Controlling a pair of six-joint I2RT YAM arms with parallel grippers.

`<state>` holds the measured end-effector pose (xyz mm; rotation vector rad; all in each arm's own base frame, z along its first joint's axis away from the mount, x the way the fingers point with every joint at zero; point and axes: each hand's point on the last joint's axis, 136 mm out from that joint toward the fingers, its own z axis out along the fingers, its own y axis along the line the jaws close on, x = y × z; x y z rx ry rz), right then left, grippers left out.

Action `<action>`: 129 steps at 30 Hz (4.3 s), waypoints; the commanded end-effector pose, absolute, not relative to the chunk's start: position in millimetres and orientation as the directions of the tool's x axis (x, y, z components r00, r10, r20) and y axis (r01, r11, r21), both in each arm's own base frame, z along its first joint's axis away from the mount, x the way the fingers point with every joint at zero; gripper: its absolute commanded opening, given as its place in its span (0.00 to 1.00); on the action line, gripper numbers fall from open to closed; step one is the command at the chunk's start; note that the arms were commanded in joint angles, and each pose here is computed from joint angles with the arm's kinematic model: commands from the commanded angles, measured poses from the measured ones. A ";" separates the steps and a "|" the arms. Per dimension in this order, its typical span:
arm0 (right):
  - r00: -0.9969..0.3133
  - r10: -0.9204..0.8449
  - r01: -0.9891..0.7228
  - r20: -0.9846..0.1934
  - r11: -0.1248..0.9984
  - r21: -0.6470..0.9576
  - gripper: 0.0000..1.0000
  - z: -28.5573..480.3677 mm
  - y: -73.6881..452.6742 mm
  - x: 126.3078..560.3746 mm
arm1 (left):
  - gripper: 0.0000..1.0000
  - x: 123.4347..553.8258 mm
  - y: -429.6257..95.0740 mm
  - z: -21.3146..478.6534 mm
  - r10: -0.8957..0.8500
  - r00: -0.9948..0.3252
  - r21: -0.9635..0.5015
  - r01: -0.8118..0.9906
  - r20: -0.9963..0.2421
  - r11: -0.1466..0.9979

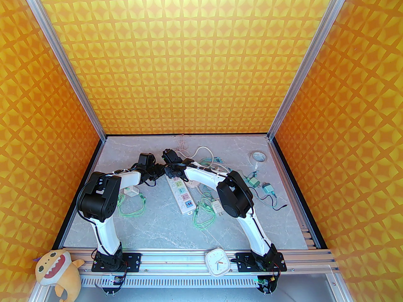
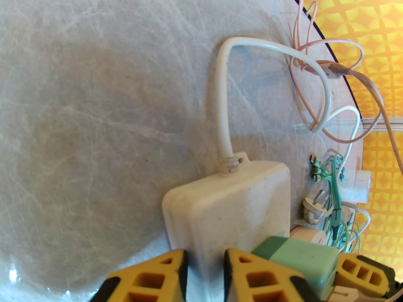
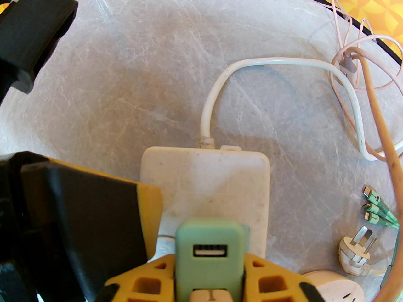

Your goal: Pull the plug off the socket

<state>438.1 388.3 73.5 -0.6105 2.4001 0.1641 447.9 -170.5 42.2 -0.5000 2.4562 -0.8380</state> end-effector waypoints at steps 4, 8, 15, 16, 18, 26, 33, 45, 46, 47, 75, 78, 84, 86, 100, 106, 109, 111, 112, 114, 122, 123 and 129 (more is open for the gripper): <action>-0.612 -0.463 -0.444 -0.642 0.872 -0.206 0.25 88.9 379.1 439.4 | 0.25 421.7 -168.1 3.3 -0.463 -0.858 -0.582 -0.264 -0.222 0.769; -0.604 -0.461 -0.431 -0.650 0.875 -0.220 0.24 95.1 376.2 441.2 | 0.25 421.0 -168.2 3.4 -0.461 -0.859 -0.581 -0.264 -0.220 0.770; -0.651 -0.357 -0.430 -0.670 0.901 -0.062 0.24 105.7 375.6 444.2 | 0.25 421.8 -168.0 4.4 -0.461 -0.859 -0.582 -0.262 -0.223 0.770; -0.664 -0.330 -0.431 -0.671 0.902 -0.017 0.24 106.9 375.9 444.8 | 0.25 421.7 -168.2 4.7 -0.460 -0.859 -0.582 -0.261 -0.223 0.770; -0.682 -0.288 -0.423 -0.672 0.905 0.042 0.24 110.0 375.0 446.5 | 0.25 422.3 -167.7 6.2 -0.461 -0.858 -0.583 -0.259 -0.228 0.770; -0.663 -0.256 -0.398 -0.703 0.917 0.042 0.24 130.1 366.4 449.3 | 0.25 421.6 -167.3 5.0 -0.460 -0.859 -0.580 -0.261 -0.225 0.771; -0.652 -0.239 -0.385 -0.720 0.922 0.042 0.24 142.0 361.7 449.1 | 0.25 421.3 -167.3 4.3 -0.461 -0.859 -0.580 -0.263 -0.224 0.771; -0.599 -0.169 -0.336 -0.783 0.940 0.054 0.25 201.3 334.6 450.6 | 0.30 423.6 -167.8 14.1 -0.455 -0.854 -0.592 -0.234 -0.254 0.771; -0.592 -0.158 -0.326 -0.790 0.944 0.055 0.25 209.1 329.6 451.9 | 0.30 424.0 -167.9 15.5 -0.455 -0.852 -0.595 -0.231 -0.258 0.770; -0.582 -0.147 -0.314 -0.800 0.948 0.055 0.25 218.5 323.0 453.2 | 0.31 424.0 -168.0 16.3 -0.454 -0.852 -0.596 -0.228 -0.261 0.770; -0.539 0.036 0.162 -0.842 0.985 -0.062 0.29 260.6 64.9 528.4 | 0.51 426.2 -169.1 29.1 -0.449 -0.839 -0.615 -0.184 -0.308 0.767; -0.569 0.071 0.195 -0.819 0.980 -0.051 0.29 245.5 49.0 538.6 | 0.51 426.2 -169.0 29.7 -0.447 -0.839 -0.614 -0.182 -0.309 0.768; -0.661 0.131 0.259 -0.739 0.964 -0.061 0.30 191.8 19.0 544.7 | 0.51 426.7 -168.7 30.1 -0.446 -0.839 -0.614 -0.182 -0.310 0.768; -0.703 0.158 0.274 -0.693 0.960 -0.059 0.31 168.8 11.0 543.5 | 0.51 426.3 -168.6 29.7 -0.446 -0.840 -0.613 -0.183 -0.309 0.769; -0.753 0.461 0.429 -0.470 0.885 0.182 0.35 86.3 -32.8 515.9 | 0.51 426.5 -168.6 27.6 -0.447 -0.841 -0.611 -0.188 -0.304 0.769; -0.760 0.526 0.470 -0.382 0.850 0.237 0.41 62.4 -41.8 504.9 | 0.51 425.9 -168.5 27.5 -0.447 -0.842 -0.611 -0.188 -0.303 0.769; -0.764 0.529 0.474 -0.370 0.849 0.234 0.42 58.1 -42.0 501.3 | 0.51 425.8 -168.4 28.7 -0.447 -0.841 -0.612 -0.186 -0.306 0.768; -0.763 0.529 0.472 -0.371 0.848 0.240 0.42 60.1 -41.0 499.9 | 0.51 426.1 -168.5 29.5 -0.447 -0.840 -0.613 -0.185 -0.307 0.768; -0.760 0.529 0.470 -0.378 0.849 0.242 0.43 63.5 -41.2 499.8 | 0.51 426.0 -168.5 29.1 -0.447 -0.840 -0.612 -0.186 -0.306 0.768; -0.755 0.526 0.467 -0.391 0.851 0.241 0.49 70.7 -42.0 498.5 | 0.51 426.1 -168.5 28.5 -0.447 -0.841 -0.612 -0.185 -0.306 0.769; -0.715 0.529 0.475 -0.457 0.848 0.237 0.66 109.2 -47.1 476.6 | 0.54 427.0 -168.8 36.2 -0.441 -0.834 -0.619 -0.162 -0.330 0.769; -0.708 0.531 0.475 -0.466 0.846 0.241 0.67 113.9 -47.1 473.3 | 0.55 426.9 -168.7 36.9 -0.442 -0.833 -0.620 -0.160 -0.332 0.768; -0.654 0.544 0.451 -0.525 0.838 0.306 0.70 138.7 -36.2 447.2 | 0.63 430.4 -170.4 54.1 -0.431 -0.822 -0.628 -0.120 -0.371 0.769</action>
